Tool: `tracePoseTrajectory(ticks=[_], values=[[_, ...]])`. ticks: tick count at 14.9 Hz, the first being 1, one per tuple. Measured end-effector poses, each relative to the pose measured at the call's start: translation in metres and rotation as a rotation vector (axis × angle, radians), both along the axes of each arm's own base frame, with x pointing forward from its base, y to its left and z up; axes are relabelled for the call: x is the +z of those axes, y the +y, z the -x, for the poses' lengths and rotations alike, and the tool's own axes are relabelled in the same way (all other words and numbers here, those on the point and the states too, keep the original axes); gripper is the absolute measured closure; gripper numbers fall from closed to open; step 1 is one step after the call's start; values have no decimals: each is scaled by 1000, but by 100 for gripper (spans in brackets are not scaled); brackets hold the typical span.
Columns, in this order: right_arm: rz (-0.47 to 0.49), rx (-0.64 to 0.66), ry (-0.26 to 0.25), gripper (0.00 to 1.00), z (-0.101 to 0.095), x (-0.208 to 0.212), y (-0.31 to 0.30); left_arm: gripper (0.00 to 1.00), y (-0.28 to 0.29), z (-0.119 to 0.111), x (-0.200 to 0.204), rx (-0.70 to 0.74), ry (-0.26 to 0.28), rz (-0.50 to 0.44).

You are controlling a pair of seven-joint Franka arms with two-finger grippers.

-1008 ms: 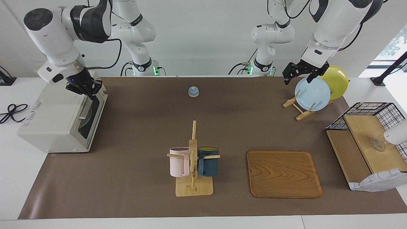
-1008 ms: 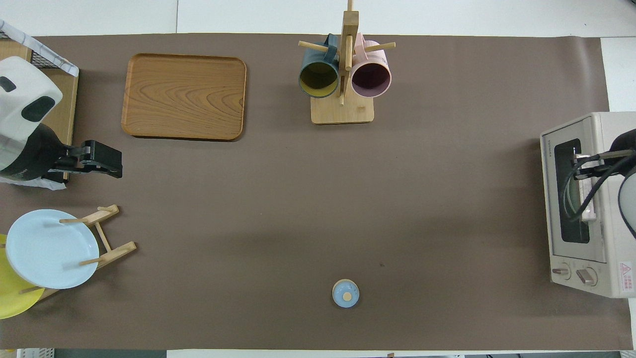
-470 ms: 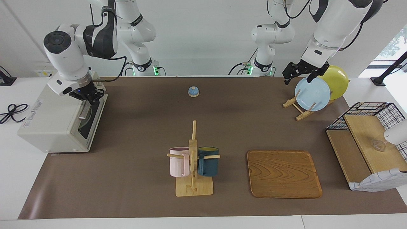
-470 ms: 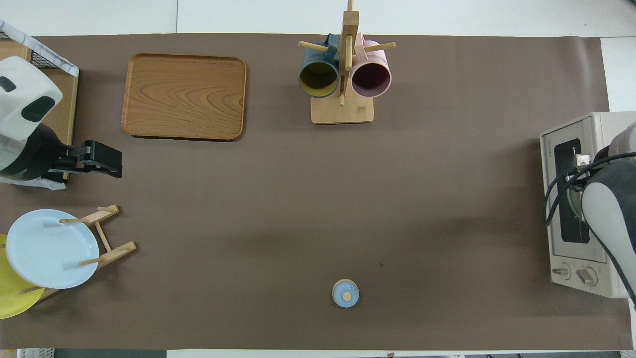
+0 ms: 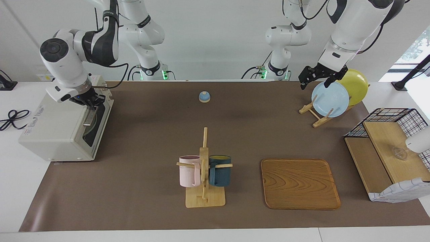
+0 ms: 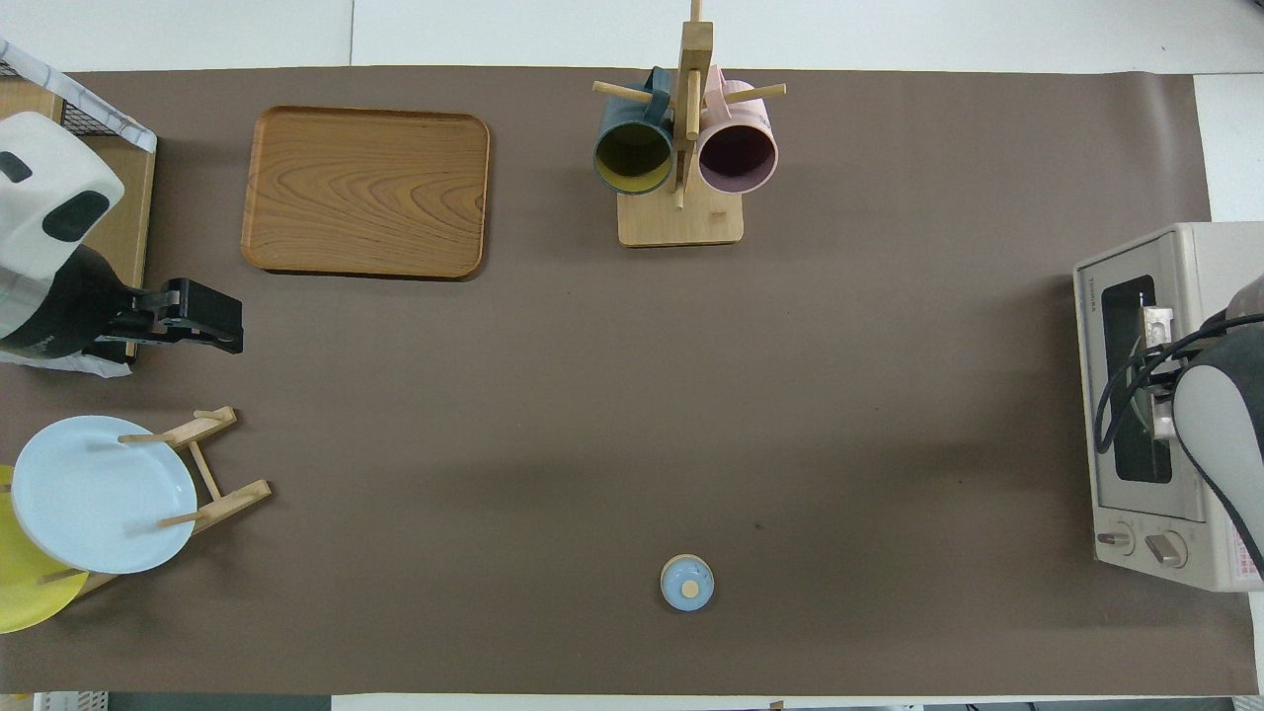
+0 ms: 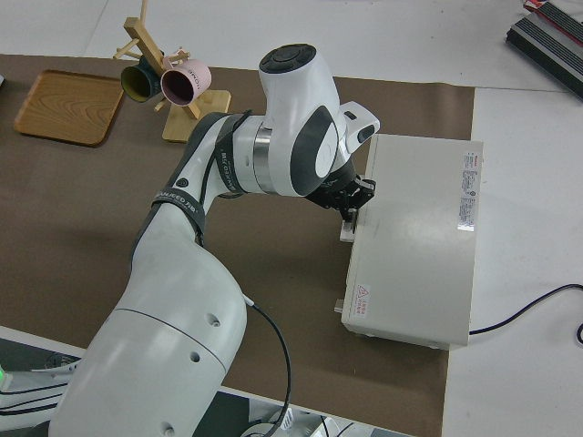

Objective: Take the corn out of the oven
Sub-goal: 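Move the right gripper into the open toaster oven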

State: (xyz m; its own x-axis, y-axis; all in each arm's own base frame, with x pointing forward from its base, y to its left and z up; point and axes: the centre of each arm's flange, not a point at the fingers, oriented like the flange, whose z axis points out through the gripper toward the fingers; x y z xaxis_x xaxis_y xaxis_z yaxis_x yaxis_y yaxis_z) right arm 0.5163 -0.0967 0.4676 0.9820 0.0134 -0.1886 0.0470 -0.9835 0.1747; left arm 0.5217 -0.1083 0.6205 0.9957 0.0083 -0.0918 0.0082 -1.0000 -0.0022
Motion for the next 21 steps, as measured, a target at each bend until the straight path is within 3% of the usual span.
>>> tracePoseTrajectory(ticks=[8, 12, 17, 21], values=[[-4, 18, -20, 99, 2, -3, 8, 0, 0, 0, 0, 0, 0, 0], [-65, 37, -27, 99, 0, -15, 35, 0, 0, 0, 0, 0, 0, 0], [-147, 51, -49, 99, -3, -56, 72, 0, 0, 0, 0, 0, 0, 0], [-150, 103, -103, 99, -5, -110, 103, 0, 0, 0, 0, 0, 0, 0]])
